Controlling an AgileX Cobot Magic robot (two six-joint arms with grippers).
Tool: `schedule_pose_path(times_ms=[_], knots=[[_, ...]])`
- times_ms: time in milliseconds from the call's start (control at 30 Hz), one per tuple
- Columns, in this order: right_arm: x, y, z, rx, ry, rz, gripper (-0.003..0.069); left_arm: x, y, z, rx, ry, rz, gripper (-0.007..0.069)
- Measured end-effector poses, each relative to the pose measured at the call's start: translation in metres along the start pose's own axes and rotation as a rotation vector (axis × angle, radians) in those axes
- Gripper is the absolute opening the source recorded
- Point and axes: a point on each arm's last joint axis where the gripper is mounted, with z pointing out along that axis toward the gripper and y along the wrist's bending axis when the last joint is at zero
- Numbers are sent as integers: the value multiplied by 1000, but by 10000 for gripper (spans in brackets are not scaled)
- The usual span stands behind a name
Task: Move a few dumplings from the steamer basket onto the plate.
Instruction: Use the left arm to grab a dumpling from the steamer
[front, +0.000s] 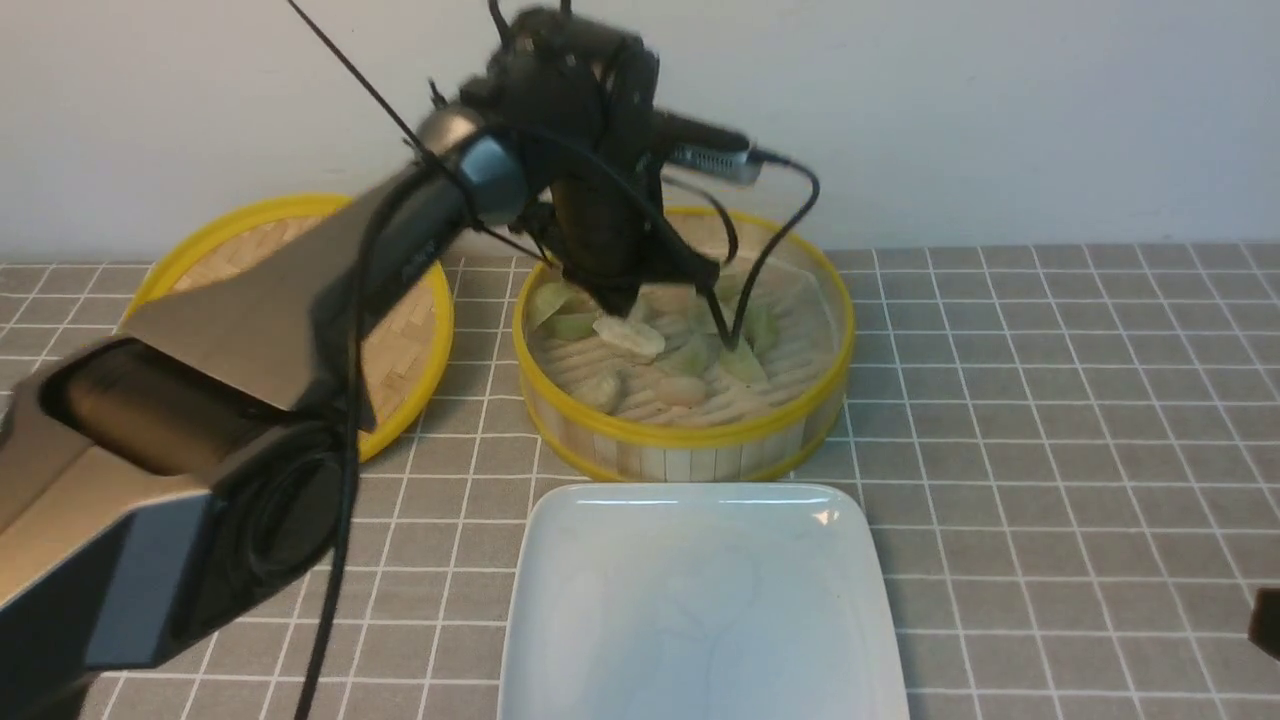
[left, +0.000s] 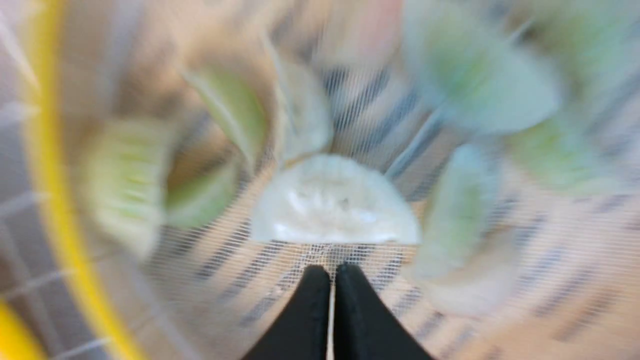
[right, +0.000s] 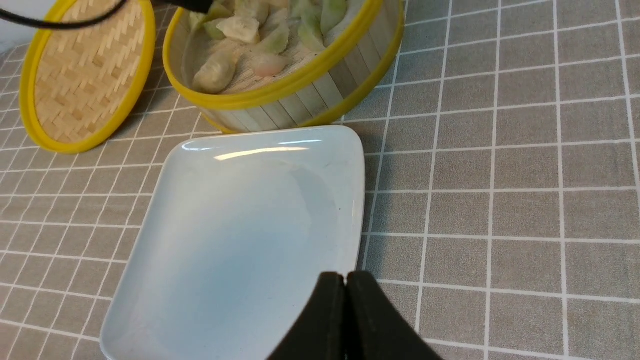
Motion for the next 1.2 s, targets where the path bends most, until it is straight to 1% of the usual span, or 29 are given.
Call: schedule_pose_path(times_ms=[100,167,333,433,500,600,733,800,867,1000,1100,1133,1167,1200], knots=[[0,1,0,-10,-2,8,-10,-5,1,-28,15,-56,10,-5],[0,1,0,-11,-2,9,-10,-5,-1,-34,34,-64,17,-5],[1,2,0,-27,16,1,-10,0,-3,-24,53,-24,42,-3],[3,3,0,-37,31,-4,-10,10,-3,-8,50,40,47,28],[3,4,0,-44,37,-13,-10,20,0,7,50,101,54,98],[3,4,0,-48,38,-12,-10,24,5,19,46,131,65,185],[3,4,0,-50,38,-12,-10,28,9,34,41,163,84,337],[3,4,0,-50,38,-12,-10,30,9,41,42,178,88,380],[3,5,0,-50,38,-11,-10,32,8,48,42,192,88,404],[3,5,0,-53,37,-9,-10,37,8,65,42,225,94,417],[3,5,0,-53,37,-9,-10,40,7,74,46,240,94,399],[3,5,0,-54,37,-8,-10,40,7,74,47,239,95,357],[3,5,0,-57,38,-6,-10,40,6,74,54,239,91,298],[3,5,0,-59,38,-3,-10,40,6,74,55,239,91,260]])
